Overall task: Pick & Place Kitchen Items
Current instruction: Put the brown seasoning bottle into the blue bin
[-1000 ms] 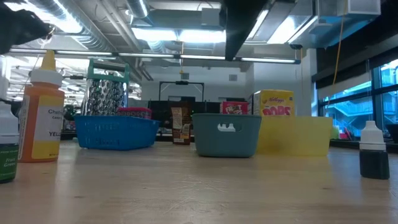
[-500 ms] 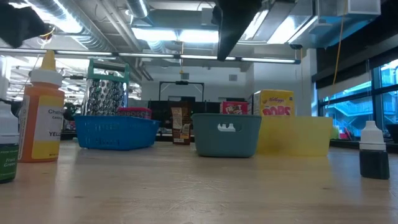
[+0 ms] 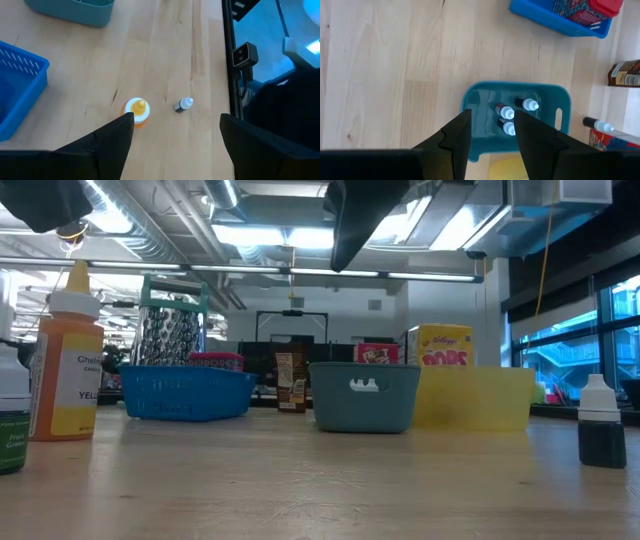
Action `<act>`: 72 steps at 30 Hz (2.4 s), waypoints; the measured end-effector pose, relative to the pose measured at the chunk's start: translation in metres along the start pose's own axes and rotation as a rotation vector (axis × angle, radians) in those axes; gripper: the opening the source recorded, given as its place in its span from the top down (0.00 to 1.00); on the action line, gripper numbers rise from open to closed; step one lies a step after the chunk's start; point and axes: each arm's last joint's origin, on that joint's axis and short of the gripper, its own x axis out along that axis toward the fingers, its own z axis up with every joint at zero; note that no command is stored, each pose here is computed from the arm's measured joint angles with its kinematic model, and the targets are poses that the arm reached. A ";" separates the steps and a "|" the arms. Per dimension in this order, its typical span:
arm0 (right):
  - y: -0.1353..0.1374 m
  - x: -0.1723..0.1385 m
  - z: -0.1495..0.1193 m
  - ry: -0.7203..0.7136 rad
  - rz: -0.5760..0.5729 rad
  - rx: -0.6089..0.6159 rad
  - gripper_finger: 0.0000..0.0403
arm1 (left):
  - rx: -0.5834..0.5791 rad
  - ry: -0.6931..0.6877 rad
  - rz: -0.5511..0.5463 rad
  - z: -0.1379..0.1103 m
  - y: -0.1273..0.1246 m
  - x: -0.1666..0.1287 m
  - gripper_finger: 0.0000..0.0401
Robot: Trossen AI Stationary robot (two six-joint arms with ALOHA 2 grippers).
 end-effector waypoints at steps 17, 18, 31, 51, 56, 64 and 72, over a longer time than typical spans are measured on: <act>-0.016 0.004 0.003 -0.011 -0.009 0.018 0.62 | -0.074 -0.058 0.137 -0.009 -0.001 0.007 0.16; -0.016 0.004 0.003 -0.011 -0.009 0.018 0.62 | -0.075 -0.057 0.140 -0.010 -0.001 0.008 0.16; -0.016 0.004 0.004 -0.016 -0.008 0.021 0.62 | -0.013 -0.117 0.103 -0.005 -0.007 0.010 0.16; -0.016 0.004 0.004 -0.017 -0.007 0.021 0.62 | 0.261 -0.272 0.076 -0.006 -0.026 0.001 0.16; -0.016 0.004 0.004 -0.023 -0.007 0.022 0.62 | 0.242 -0.286 0.059 -0.004 -0.027 0.001 0.16; -0.016 0.004 0.005 -0.032 -0.006 0.025 0.62 | 0.280 -0.359 0.050 0.002 -0.032 -0.001 0.16; -0.016 0.004 0.006 -0.039 -0.006 0.027 0.62 | 0.318 -0.433 0.132 0.000 -0.034 -0.005 0.16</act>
